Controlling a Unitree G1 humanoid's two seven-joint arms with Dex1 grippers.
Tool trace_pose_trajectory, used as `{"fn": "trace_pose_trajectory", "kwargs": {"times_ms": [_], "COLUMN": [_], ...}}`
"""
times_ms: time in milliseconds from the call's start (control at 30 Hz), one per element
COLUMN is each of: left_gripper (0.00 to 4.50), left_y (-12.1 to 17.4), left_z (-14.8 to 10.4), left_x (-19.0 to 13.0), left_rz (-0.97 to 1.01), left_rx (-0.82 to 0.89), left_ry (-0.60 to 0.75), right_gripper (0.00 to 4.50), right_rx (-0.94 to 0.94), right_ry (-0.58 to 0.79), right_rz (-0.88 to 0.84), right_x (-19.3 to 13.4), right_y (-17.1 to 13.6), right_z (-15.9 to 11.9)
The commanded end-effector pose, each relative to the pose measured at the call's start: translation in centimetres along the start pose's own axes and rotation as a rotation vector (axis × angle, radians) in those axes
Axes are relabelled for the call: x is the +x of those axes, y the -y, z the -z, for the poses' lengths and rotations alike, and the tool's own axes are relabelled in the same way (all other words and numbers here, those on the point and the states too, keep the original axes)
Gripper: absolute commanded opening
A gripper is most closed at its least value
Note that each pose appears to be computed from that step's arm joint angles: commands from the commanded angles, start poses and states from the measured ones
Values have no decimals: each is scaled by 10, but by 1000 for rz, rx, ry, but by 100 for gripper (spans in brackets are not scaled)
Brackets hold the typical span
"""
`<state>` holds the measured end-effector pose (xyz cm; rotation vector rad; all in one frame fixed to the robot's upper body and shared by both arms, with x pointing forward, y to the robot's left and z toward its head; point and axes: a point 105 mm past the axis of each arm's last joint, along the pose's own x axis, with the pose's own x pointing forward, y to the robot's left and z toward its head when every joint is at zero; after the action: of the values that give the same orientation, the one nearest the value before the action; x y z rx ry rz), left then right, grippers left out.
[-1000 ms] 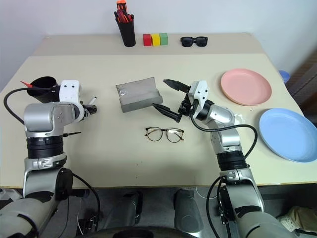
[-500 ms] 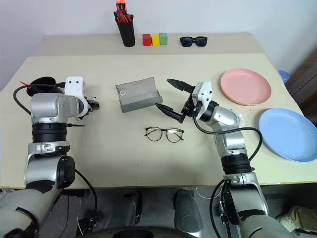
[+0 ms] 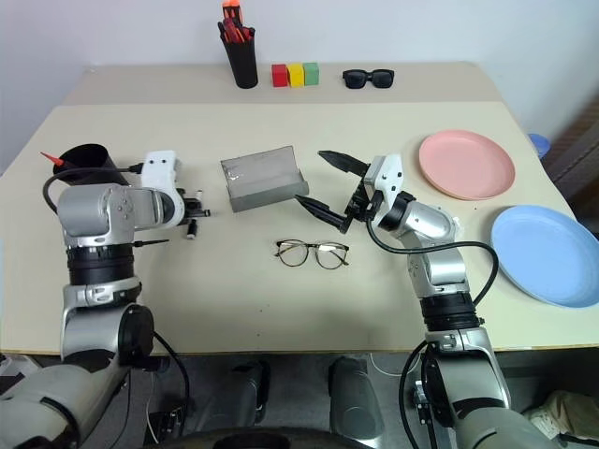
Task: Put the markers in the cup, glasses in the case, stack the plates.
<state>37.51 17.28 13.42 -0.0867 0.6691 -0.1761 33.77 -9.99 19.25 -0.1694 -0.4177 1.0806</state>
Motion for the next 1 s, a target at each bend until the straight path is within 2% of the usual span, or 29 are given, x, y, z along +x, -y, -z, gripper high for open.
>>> {"fn": "trace_pose_trajectory", "kwargs": {"times_ms": [33,167,267,367,533,700,1000], "left_gripper": [9,9,9,9,9,9,9], "left_y": [42,59,59,46,9,-24,-61], "left_z": [-35,-71,-100,-124,-144,-143,-124], "left_x": [-35,-65,-86,-106,-133,-147,-158], "left_rz": [168,190,122,-2,-253,-479,-770], "left_rx": [127,181,195,183,138,177,255], "left_ry": [217,450,652,851,1123,1226,1224], "right_gripper": [450,450,450,450,450,450,450], "right_rx": [-28,14,36,55,90,71,60], "right_ry": [34,51,111,148,89,62,66], "right_rz": [24,56,65,-1,-169,-260,-297], "right_x": [-3,-8,-12,-14,-11,-9,-1], "right_y": [7,11,10,0,-22,-31,-26], "right_z": [-12,-10,-13,-14,-2,4,6]}}
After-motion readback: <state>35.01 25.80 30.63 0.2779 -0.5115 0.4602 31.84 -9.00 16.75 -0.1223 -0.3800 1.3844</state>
